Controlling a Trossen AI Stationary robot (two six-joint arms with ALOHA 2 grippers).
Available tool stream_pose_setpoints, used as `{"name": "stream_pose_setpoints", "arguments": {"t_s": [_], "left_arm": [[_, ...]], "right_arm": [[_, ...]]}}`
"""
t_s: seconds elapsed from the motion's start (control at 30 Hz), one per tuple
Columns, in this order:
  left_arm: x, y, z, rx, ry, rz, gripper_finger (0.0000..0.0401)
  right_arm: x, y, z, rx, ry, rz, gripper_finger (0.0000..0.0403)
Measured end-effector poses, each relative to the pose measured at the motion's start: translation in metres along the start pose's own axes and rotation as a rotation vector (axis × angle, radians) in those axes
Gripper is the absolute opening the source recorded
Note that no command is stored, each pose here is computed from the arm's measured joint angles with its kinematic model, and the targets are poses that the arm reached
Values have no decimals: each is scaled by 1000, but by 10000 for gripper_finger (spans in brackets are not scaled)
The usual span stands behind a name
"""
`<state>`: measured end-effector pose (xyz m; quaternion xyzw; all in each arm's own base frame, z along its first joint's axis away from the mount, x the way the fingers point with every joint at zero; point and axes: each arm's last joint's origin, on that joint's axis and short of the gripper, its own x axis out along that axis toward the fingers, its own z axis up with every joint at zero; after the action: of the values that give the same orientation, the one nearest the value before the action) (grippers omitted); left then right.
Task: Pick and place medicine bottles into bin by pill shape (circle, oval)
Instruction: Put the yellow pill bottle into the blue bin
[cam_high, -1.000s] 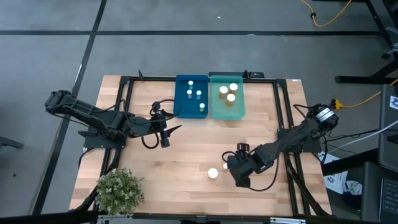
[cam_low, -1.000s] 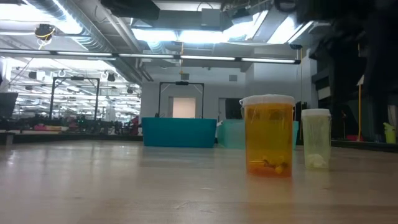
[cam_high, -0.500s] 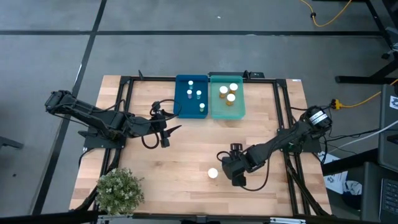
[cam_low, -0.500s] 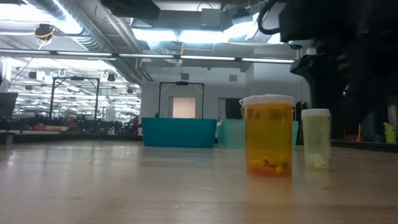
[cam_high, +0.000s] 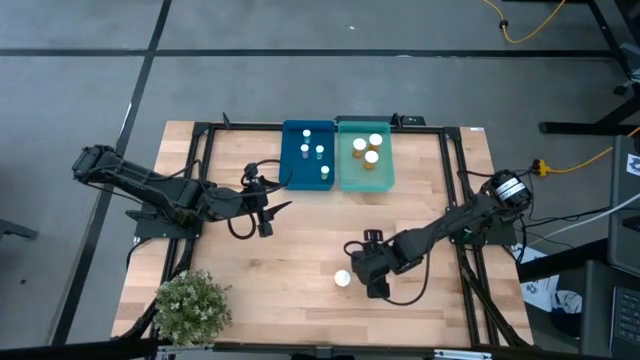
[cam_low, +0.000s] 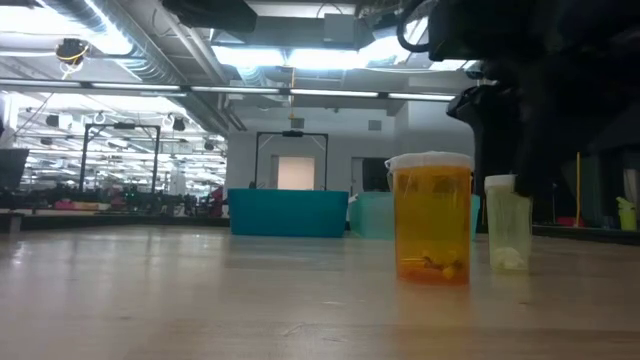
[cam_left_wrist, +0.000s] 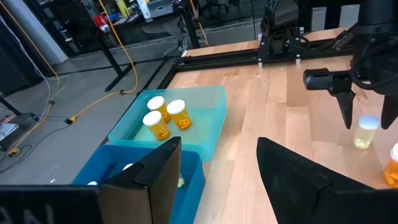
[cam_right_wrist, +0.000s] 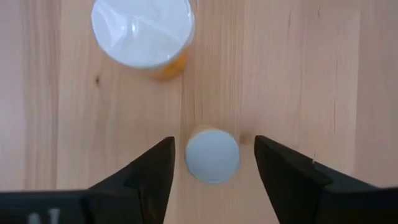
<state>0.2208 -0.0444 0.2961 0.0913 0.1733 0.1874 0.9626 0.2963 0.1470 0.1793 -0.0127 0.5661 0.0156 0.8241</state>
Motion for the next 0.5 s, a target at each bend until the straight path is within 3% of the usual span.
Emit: {"name": "stream_pose_setpoints", "arguments": {"t_s": [0.5], "left_arm": [[0, 0, 0, 0, 0, 0, 202]], "right_arm": [[0, 1, 1, 5, -6, 21, 174]]}}
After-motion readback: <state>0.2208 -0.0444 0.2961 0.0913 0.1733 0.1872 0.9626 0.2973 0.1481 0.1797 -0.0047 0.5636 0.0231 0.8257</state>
